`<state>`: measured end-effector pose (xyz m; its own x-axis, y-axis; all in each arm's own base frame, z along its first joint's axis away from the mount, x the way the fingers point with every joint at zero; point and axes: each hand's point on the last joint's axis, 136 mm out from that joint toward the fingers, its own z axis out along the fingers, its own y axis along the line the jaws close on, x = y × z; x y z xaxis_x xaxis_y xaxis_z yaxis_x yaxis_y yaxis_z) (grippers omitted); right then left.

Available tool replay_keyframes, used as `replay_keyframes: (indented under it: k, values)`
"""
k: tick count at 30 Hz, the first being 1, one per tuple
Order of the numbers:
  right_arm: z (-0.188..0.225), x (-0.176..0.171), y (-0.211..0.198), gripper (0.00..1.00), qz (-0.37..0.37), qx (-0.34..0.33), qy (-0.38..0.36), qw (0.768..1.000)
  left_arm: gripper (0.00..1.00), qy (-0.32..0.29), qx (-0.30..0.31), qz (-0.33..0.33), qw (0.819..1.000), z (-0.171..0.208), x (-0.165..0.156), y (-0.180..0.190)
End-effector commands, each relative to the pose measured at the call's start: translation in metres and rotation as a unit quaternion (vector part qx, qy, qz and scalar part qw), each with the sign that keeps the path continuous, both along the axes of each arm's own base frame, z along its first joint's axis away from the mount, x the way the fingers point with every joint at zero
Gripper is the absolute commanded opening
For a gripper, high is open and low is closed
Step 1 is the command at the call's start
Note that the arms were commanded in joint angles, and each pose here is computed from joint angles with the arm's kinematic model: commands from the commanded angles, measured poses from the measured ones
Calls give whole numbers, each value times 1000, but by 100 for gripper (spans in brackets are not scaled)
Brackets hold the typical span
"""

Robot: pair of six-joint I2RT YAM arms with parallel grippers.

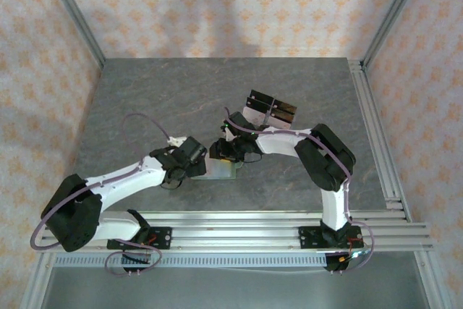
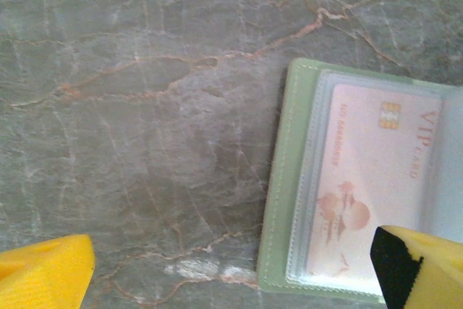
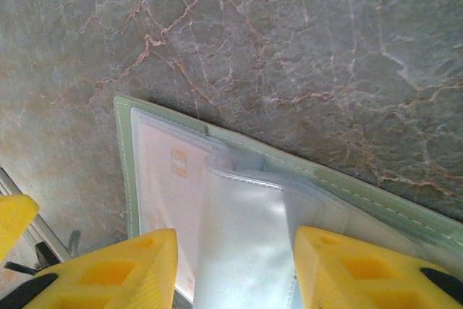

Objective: Put the credit cards into the card holder

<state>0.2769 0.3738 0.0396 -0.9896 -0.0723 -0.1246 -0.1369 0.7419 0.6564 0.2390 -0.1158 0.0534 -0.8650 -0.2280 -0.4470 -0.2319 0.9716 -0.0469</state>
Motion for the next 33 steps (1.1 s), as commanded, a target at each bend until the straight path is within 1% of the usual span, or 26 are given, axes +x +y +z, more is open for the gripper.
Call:
replay_keyframes:
  k: [1,9,12,23,33]
  values:
    - [-19,-7,-7,47,-9,-17,25,1000,100,-18,-24,-5,1000,2,2,-13]
    - [-20,-8,-9,47,-14,-20,26,999,100,-53,-58,-38,996,8,0,-40]
    - [-21,-8,-10,47,-14,-20,27,999,100,-58,-60,-41,996,7,-1,-43]
    - [-20,-9,-8,47,-14,-16,29,999,100,-50,-41,-55,996,1,8,-55]
    - [-10,-9,-7,47,-15,-5,24,1000,100,-40,-7,-50,998,-8,8,-47]
